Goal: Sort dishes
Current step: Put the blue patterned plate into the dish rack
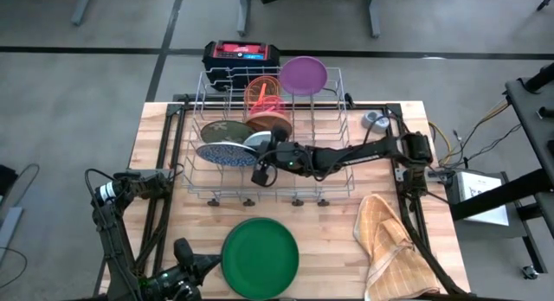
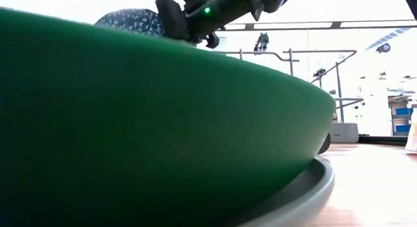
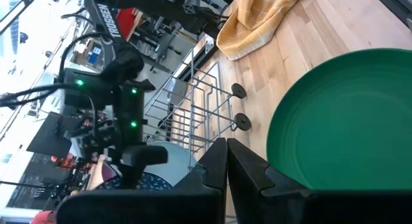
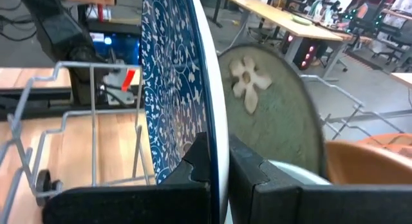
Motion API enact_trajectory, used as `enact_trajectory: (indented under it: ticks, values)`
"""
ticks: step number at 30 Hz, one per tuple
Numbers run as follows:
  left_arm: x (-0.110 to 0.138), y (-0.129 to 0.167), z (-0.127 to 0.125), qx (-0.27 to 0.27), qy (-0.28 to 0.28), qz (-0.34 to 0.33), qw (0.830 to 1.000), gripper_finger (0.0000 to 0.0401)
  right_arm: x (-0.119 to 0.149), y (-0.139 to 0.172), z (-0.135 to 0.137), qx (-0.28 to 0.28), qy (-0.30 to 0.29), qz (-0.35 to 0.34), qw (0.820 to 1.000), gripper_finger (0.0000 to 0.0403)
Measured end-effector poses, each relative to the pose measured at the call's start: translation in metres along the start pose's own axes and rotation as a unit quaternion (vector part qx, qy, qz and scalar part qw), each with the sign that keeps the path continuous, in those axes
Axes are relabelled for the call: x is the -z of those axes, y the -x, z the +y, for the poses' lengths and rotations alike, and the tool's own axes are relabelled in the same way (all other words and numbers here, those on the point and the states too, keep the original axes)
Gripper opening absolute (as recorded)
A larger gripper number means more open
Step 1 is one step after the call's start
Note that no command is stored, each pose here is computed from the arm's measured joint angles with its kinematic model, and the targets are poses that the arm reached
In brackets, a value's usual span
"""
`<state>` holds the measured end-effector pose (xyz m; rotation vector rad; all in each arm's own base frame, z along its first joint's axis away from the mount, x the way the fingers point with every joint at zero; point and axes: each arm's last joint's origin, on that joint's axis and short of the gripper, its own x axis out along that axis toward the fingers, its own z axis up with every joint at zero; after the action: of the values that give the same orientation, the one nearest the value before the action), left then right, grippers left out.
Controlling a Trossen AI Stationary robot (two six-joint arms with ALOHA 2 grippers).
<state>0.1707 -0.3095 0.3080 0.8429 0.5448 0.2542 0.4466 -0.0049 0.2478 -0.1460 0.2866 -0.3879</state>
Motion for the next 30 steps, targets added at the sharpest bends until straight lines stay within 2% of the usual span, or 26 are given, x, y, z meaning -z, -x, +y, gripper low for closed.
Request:
enact_trajectory:
  ticks: [18,30]
  values:
    - [0.0,0.0,0.0,-0.003,0.0,-0.002,1.0,0.0,0.024,-0.015,0.01,-0.018,-0.001,0.031,0.999,0.0006]
    - [0.0,0.0,-0.001,0.008,0.023,0.007,1.0,0.0,0.023,-0.016,0.01,-0.019,-0.004,0.031,0.999,0.0009]
